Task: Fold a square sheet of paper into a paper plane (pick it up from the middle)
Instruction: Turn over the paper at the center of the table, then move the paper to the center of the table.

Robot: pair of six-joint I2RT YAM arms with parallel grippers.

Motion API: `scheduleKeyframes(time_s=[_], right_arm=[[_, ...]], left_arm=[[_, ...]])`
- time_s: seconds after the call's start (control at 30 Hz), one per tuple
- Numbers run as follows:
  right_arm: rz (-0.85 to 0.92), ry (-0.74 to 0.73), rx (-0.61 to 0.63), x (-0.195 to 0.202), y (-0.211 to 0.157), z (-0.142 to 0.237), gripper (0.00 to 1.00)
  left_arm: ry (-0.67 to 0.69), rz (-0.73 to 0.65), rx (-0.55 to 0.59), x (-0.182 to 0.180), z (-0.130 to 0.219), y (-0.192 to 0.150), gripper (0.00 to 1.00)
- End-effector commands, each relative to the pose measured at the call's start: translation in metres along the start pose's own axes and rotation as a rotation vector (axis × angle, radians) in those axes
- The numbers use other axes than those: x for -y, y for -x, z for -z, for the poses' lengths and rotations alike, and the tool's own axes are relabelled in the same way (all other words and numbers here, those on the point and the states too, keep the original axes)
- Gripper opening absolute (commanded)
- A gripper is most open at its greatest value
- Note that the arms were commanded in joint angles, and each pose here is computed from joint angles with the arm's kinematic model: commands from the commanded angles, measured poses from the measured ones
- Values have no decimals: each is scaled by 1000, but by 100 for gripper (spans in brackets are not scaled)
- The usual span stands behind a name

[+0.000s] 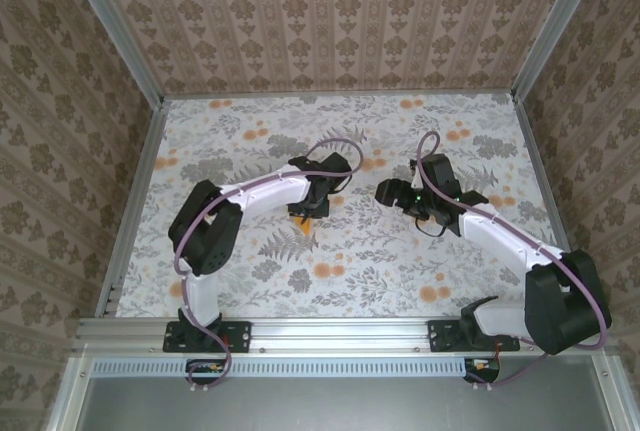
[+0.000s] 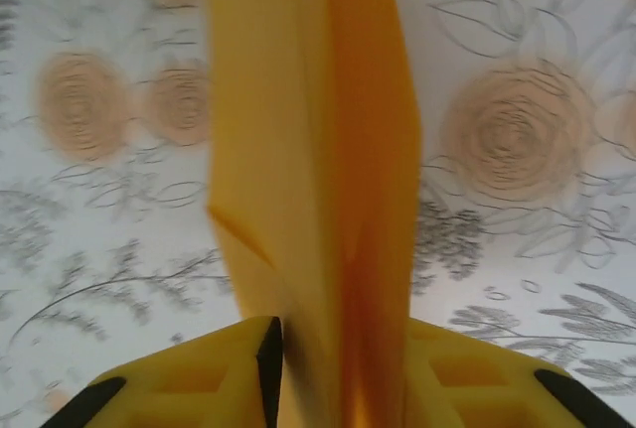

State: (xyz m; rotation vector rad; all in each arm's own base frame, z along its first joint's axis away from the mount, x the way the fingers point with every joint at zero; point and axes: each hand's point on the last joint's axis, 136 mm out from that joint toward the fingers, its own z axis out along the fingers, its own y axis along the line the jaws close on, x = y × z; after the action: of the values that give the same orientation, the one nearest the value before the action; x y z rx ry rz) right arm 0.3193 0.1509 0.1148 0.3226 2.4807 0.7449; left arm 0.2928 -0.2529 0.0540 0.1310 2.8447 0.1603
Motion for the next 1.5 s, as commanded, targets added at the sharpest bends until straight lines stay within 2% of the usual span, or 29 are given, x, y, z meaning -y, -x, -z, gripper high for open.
scheduleKeyframes(time_s=[0.0, 0.13, 0.27, 0.5, 0.6, 0.7, 0.87, 1.07, 1.17, 1.33, 1.4, 1.47], right_arm=[[-24, -30, 21, 7, -2, 7, 78], [-19, -23, 0, 6, -7, 4, 77], [34, 16, -70, -18, -23, -10, 70], [154, 105, -229, -95, -73, -59, 53], [187, 119, -262, -117, -86, -78, 51], [179, 122, -299, -124, -94, -99, 49], [162, 151, -394, -128, -110, -127, 44], [204, 112, -471, -112, -125, -137, 43], [292, 87, -540, -93, -135, -131, 41], [456, 61, -721, -48, -155, -107, 41], [492, 52, -732, -38, -150, -97, 41], [519, 68, -691, -44, -138, -88, 41]], left_arm=[[-230, 41, 3, 39, 17, 13, 44], [-417, 93, 19, 47, 32, 23, 57], [-517, 150, 62, 29, 46, 34, 66], [-473, 289, 115, -43, 43, 30, 75], [-430, 334, 134, -73, 40, 21, 86], [-398, 378, 157, -97, 37, 12, 93], [-382, 427, 174, -120, 34, 5, 97], [-402, 423, 151, -120, 31, 2, 97], [-425, 417, 148, -116, 31, 3, 96], [-450, 410, 146, -112, 31, 3, 96], [-459, 411, 149, -111, 32, 3, 96], [-469, 412, 153, -110, 32, 4, 97]])
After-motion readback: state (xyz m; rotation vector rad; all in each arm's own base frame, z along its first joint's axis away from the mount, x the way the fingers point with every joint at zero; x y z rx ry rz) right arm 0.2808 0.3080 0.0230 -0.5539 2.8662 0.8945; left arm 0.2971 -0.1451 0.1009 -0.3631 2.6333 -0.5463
